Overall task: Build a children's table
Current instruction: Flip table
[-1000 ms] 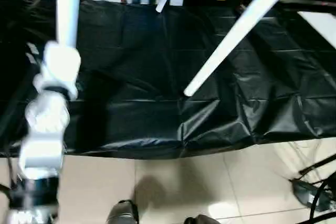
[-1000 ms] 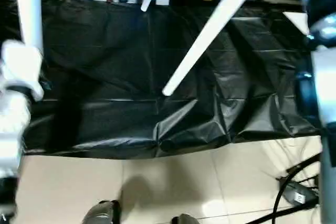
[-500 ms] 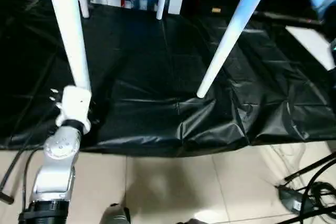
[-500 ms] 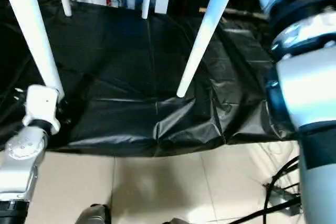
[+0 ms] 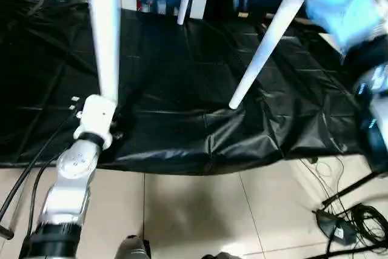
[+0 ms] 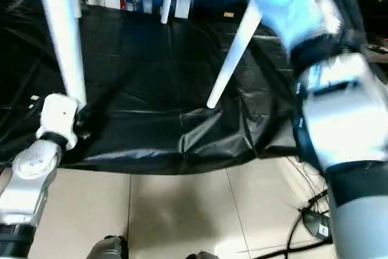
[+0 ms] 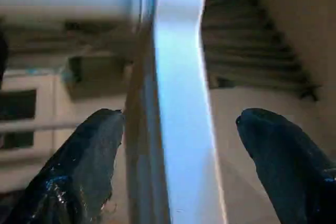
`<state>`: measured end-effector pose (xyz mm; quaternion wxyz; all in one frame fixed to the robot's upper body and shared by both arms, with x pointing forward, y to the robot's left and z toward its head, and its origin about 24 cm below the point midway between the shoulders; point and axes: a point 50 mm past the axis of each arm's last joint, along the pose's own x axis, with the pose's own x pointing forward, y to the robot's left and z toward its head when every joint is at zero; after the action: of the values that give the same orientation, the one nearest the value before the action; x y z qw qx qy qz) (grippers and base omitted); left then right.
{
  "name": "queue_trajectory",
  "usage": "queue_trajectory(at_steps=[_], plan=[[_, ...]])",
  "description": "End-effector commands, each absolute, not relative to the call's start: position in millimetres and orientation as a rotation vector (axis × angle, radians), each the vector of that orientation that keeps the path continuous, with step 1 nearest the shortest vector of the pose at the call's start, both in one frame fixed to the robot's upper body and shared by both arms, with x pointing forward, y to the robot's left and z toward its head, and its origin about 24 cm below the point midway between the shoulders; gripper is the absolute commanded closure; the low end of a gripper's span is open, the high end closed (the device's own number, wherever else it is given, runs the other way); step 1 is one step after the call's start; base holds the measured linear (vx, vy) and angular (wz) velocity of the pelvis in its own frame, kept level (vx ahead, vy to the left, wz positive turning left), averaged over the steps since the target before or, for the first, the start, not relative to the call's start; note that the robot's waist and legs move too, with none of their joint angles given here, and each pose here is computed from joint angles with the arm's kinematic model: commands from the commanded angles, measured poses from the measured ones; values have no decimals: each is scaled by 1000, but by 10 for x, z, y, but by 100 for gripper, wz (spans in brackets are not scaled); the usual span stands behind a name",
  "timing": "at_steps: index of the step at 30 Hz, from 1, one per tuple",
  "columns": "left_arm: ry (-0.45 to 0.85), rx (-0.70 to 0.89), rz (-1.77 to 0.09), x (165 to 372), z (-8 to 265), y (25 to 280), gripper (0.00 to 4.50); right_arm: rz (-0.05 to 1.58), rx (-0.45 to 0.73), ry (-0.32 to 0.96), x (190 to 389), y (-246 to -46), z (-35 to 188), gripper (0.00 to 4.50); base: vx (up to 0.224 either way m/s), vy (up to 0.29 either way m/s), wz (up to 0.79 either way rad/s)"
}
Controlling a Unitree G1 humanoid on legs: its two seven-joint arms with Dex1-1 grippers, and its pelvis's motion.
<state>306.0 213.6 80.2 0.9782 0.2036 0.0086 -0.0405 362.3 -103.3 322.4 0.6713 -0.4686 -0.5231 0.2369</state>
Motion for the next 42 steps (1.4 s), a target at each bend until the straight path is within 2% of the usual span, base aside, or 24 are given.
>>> queue_trajectory(at_steps=[1,4,5,9,10,11,12,13,15,17,18,19,20,21,24,26,29,33,36,42], plan=[[55,509,-166,3077,735,2049,305,514,-994,-1258,3538,-1091,3291,63,-92,0,-3],[84,522,-148,3105,712,2107,305,567,-921,-1289,3477,-1047,3173,63,-106,-38,9],[91,528,-148,3112,702,2126,305,601,-892,-1250,3491,-1011,3066,63,-95,-97,20],[135,550,-113,3124,624,2227,305,641,-801,-1057,3533,-946,2451,63,-27,-24,1],[135,550,-113,3124,624,2227,305,641,-801,-1057,3533,-946,2451,63,-143,38,-1],[173,571,-106,3128,568,2286,305,639,-741,-952,3528,-953,2138,63,-143,38,-1],[176,573,-106,3128,563,2291,305,638,-736,-943,3527,-953,2111,63,-90,77,-15],[193,578,-106,3130,541,2320,305,633,-717,-888,3520,-957,1965,63,-76,54,-6],[203,560,-106,3141,530,2364,249,617,-649,-766,3515,-966,1721,63,-38,27,-3],[211,537,-117,3163,530,2386,235,580,-590,-672,3525,-997,1558,63,0,0,0],[212,535,-118,3165,530,2386,230,576,-585,-667,3525,-1000,1551,63,0,0,0],[216,526,-127,3193,541,2396,218,523,-532,-602,3542,-1039,1476,63,0,0,0],[216,526,-127,3193,541,2396,194,523,-532,-602,3542,-1039,1476,63,0,0,0],[216,529,-122,3236,562,2410,194,459,-458,-533,3558,-1076,1417,63,0,0,0],[226,523,-122,3268,568,2415,170,448,-405,-464,3556,-1080,1333,63,-18,-54,3],[229,521,-119,3280,567,2417,159,442,-375,-436,3547,-1085,1289,63,-16,-60,4],[200,528,-88,3270,600,2429,132,408,-243,-410,3492,-1120,1239,63,3,-53,1],[151,531,-24,3201,639,2465,102,321,-175,-383,3439,-1225,1180,63,0,0,0],[125,526,40,3136,661,2528,102,222,-161,-343,3449,-1337,1153,63,0,0,0],[81,497,65,3079,741,2534,102,162,-101,-284,3573,-1476,1164,63,30,0,0]])
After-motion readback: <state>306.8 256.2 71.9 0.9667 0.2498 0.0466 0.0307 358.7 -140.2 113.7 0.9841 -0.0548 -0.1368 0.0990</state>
